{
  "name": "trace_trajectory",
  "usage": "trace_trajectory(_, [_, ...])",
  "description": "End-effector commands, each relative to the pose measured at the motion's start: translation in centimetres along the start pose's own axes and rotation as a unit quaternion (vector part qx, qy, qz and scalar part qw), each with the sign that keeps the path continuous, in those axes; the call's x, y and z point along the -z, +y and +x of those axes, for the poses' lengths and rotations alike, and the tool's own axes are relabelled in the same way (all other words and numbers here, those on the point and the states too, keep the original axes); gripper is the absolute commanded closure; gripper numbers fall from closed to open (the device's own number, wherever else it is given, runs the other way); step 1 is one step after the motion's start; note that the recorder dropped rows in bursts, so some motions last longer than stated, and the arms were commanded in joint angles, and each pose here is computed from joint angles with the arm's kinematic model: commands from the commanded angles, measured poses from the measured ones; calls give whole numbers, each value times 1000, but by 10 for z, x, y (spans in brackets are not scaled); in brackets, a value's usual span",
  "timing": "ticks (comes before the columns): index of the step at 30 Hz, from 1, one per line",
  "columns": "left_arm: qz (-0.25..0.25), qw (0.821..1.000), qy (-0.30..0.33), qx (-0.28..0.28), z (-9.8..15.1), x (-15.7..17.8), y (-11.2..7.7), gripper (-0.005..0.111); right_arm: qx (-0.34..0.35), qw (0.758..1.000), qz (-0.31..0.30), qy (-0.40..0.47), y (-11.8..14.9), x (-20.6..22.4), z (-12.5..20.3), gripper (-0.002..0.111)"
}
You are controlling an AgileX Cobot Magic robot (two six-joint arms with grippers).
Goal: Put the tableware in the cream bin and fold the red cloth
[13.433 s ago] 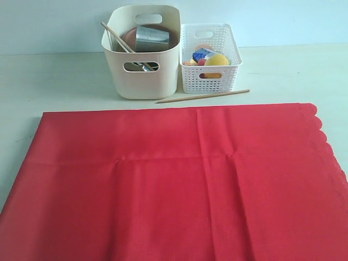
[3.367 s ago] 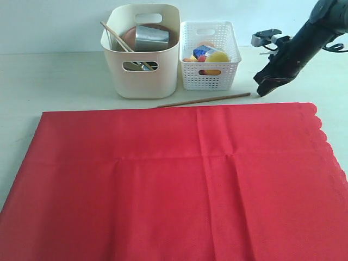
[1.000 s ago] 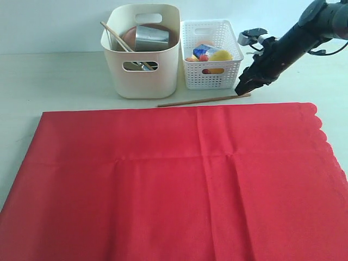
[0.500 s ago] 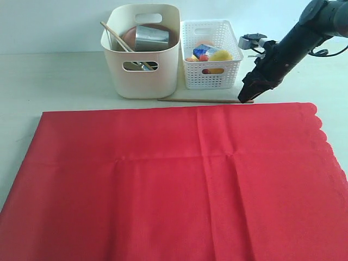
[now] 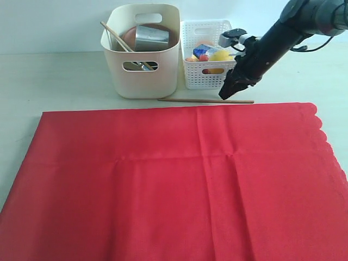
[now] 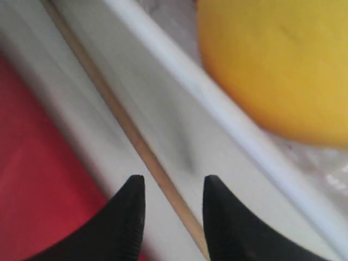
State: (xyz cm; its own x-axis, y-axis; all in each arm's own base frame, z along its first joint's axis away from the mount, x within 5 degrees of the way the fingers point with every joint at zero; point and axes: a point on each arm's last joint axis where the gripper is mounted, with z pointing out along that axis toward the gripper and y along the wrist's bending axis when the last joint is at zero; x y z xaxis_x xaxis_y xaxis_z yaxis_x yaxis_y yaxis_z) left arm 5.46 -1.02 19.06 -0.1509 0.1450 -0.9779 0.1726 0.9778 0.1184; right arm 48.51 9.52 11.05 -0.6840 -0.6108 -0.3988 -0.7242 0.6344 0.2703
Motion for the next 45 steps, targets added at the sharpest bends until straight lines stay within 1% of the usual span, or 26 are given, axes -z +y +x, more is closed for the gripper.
trace_trajectory(1, [-1, 1000, -3, 0, 1, 0, 0, 105, 61, 997, 41, 12, 13, -9, -13, 73])
trace_trajectory(4, [-1, 1000, -3, 0, 1, 0, 0, 105, 79, 994, 71, 26, 15, -14, -16, 73])
trace_trajectory(11, [-1, 1000, -3, 0, 1, 0, 0, 105, 76, 993, 73, 52, 12, -30, -8, 73])
trace_trajectory(15, [-1, 1000, -3, 0, 1, 0, 0, 105, 89, 990, 81, 68, 11, -30, -6, 77])
trace_trajectory(17, [-1, 1000, -3, 0, 1, 0, 0, 105, 94, 989, 81, 78, 11, -30, -4, 84])
trace_trajectory(19, [-1, 1000, -3, 0, 1, 0, 0, 105, 101, 987, 83, 90, 10, -29, -2, 94])
trace_trajectory(20, [-1, 1000, -3, 0, 1, 0, 0, 105, 103, 987, 84, 95, 9, -29, -1, 100])
trace_trajectory(22, [-1, 1000, -3, 0, 1, 0, 0, 105, 113, 983, 92, 110, 7, -28, 1, 108])
trace_trajectory(26, [-1, 1000, -3, 0, 1, 0, 0, 105, 120, 981, 88, 126, 8, -26, 3, 108])
trace_trajectory(29, [-1, 1000, -3, 0, 1, 0, 0, 105, 125, 981, 84, 121, 11, -20, 1, 108])
trace_trajectory(39, [-1, 1000, -3, 0, 1, 0, 0, 105, 194, 971, 112, 87, 29, 35, -23, 108])
trace_trajectory(42, [-1, 1000, -3, 0, 1, 0, 0, 105, 213, 967, 112, 87, 33, 45, -25, 108])
trace_trajectory(45, [-1, 1000, -3, 0, 1, 0, 0, 105, 223, 966, 100, 85, 35, 44, -25, 108])
